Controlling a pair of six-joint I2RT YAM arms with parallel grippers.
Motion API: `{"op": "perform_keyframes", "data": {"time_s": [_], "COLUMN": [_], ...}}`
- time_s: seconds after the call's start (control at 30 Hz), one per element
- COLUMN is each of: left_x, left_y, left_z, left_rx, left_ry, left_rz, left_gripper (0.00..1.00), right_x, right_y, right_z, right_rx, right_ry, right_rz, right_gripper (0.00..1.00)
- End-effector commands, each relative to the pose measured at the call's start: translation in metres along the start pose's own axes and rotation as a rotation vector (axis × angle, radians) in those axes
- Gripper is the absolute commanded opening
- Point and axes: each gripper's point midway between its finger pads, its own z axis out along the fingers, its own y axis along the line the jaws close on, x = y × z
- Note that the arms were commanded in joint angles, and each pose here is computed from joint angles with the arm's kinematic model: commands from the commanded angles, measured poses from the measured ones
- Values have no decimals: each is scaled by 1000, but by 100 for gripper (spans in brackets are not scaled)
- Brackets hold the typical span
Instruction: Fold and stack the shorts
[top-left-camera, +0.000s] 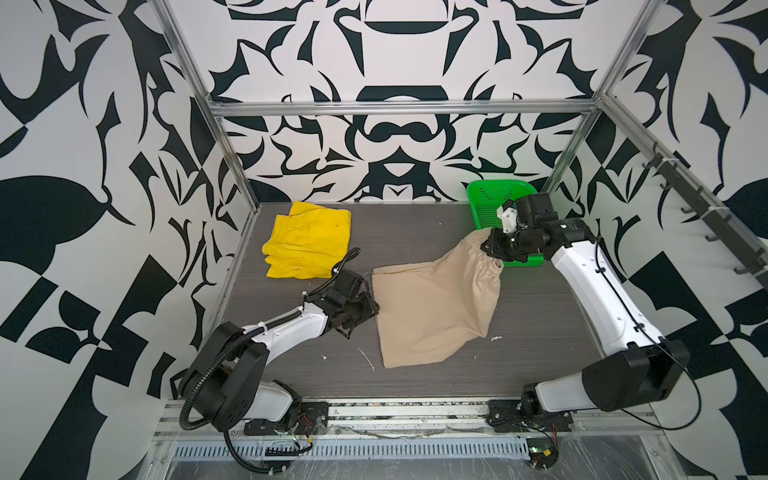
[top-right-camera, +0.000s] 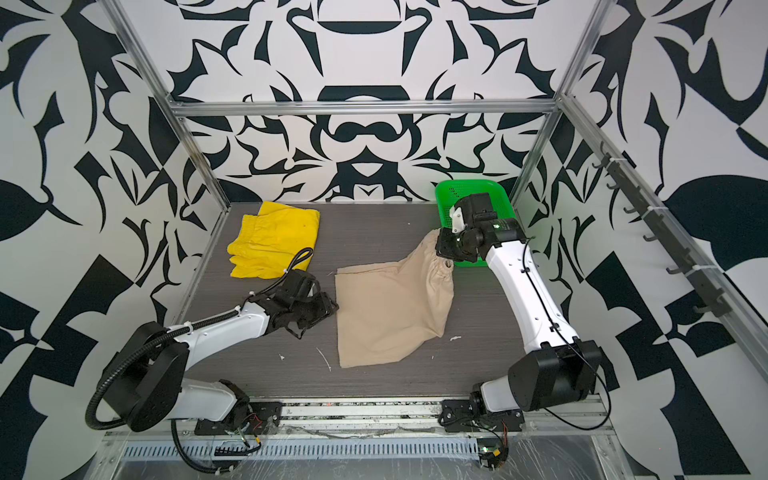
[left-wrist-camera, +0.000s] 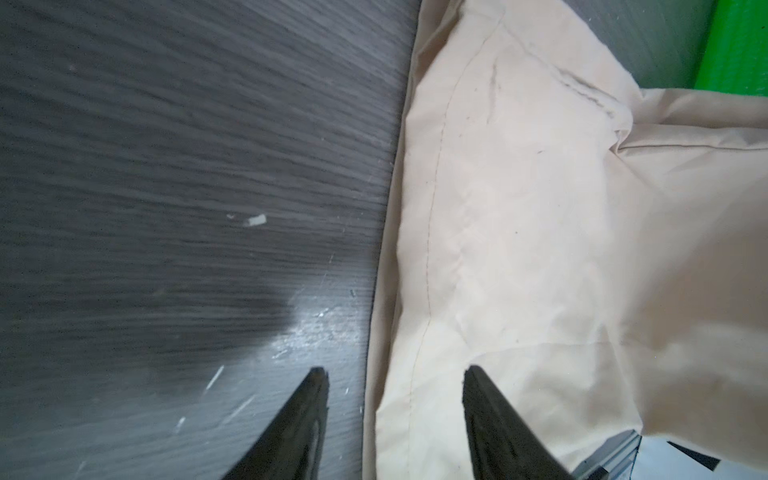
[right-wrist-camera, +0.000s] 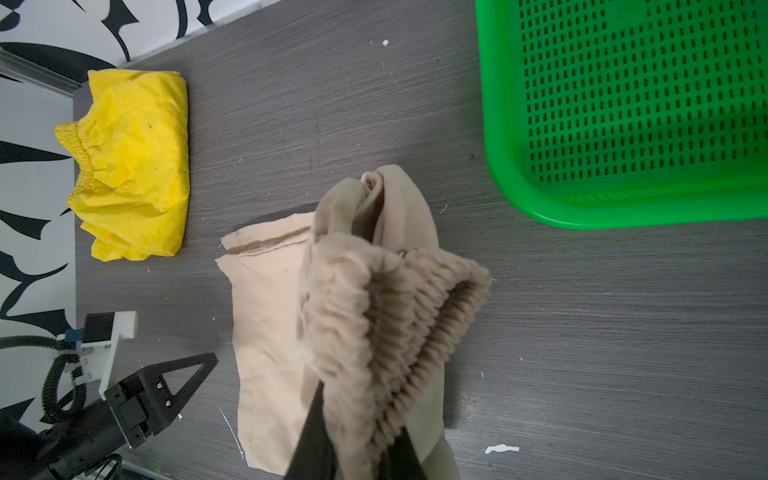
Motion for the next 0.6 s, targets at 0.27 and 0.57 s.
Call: {"op": "perform_keyframes", "data": {"time_s": [0.27, 0.57], "left_x": [11, 19], "left_y": [9, 22], "left_z": [25, 44], "left_rx": [25, 3], "left_ry": [53, 85], "left_rz": [-81, -106], "left_gripper": [45, 29], "right_x": [-10, 4], "right_y": [29, 52], "right_z": [-2, 10], "right_rx": [26, 86], "right_ry": [-48, -24], "right_rz": [-108, -200], "right_gripper": [10, 9]}}
